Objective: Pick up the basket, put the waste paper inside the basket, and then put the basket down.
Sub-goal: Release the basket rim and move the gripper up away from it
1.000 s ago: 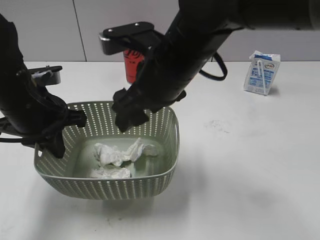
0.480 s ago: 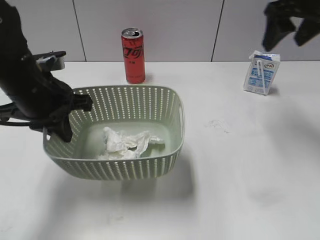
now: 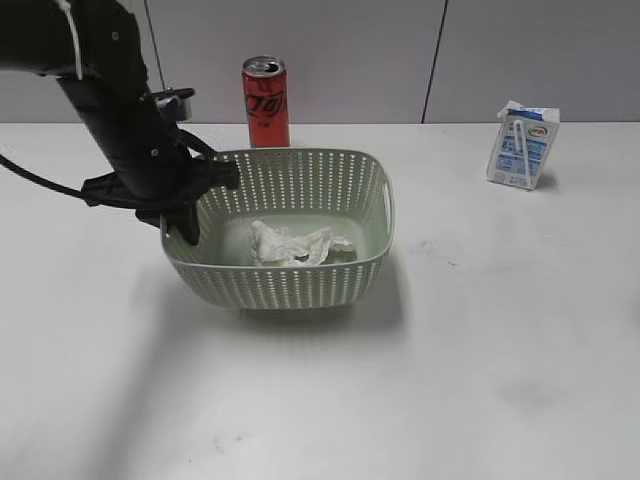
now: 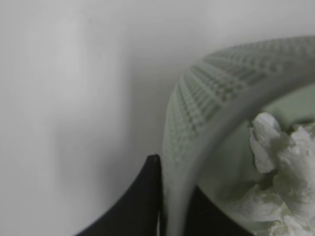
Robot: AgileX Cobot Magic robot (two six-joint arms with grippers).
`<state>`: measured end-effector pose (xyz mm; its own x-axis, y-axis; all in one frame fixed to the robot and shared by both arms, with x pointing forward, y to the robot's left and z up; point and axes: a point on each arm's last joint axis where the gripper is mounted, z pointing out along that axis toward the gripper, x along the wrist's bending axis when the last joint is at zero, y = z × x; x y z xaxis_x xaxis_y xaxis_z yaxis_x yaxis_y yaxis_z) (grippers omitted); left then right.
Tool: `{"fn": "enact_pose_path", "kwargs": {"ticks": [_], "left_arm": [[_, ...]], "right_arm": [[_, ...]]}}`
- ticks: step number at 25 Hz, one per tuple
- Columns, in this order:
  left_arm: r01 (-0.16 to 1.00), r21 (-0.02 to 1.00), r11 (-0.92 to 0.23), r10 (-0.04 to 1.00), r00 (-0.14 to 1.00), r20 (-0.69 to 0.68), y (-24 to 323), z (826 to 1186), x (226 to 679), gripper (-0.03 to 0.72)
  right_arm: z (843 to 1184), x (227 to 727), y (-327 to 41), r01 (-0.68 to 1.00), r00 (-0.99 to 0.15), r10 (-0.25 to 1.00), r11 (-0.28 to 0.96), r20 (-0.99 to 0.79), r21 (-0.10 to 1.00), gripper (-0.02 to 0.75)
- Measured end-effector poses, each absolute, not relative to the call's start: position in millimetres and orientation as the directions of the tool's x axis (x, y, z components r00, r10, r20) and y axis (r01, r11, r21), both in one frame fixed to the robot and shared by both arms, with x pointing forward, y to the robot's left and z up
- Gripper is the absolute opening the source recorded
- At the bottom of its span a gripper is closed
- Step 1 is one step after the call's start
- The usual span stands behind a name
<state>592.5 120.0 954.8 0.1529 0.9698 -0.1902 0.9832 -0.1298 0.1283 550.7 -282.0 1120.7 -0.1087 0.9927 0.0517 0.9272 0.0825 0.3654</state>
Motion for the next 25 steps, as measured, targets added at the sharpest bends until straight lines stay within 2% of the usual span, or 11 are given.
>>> {"fn": "enact_pose_path", "kwargs": {"ticks": [4,6,8,13,15,18,20,25], "left_arm": [[0.984,0.126,-0.129,0.97,0.151,-0.188,116,945,601,0.024],[0.983,0.134,-0.128,0.97,0.152,-0.187,116,944,603,0.078],[0.982,0.136,-0.128,0.97,0.152,-0.188,116,944,603,0.176],[0.983,0.118,-0.138,0.97,0.158,-0.182,116,946,601,0.547],[0.981,0.13,-0.141,0.969,0.163,-0.184,117,953,600,0.636],[0.974,0.182,-0.139,0.968,0.172,-0.184,125,974,600,0.682],[0.967,0.217,-0.133,0.967,0.175,-0.184,137,992,600,0.689],[0.951,0.279,-0.132,0.979,0.169,-0.113,192,1037,599,0.691]], "right_arm": [[1119,487,-284,0.928,-0.109,0.993,0.084,0.047,0.362,0.571],[1115,455,-285,0.925,-0.109,0.993,0.084,0.048,0.37,0.571],[1102,426,-286,0.924,-0.107,0.993,0.081,0.05,0.373,0.571],[1072,361,-288,0.9,-0.105,0.993,0.075,0.048,0.429,0.571],[1056,340,-289,0.89,-0.105,0.993,0.073,0.046,0.45,0.571],[1041,313,-290,0.858,-0.107,0.993,0.071,0.041,0.508,0.571],[1045,299,-290,0.797,-0.109,0.994,0.068,0.033,0.6,0.571],[1050,273,-291,0.654,-0.109,0.994,0.058,0.019,0.754,0.571]]}}
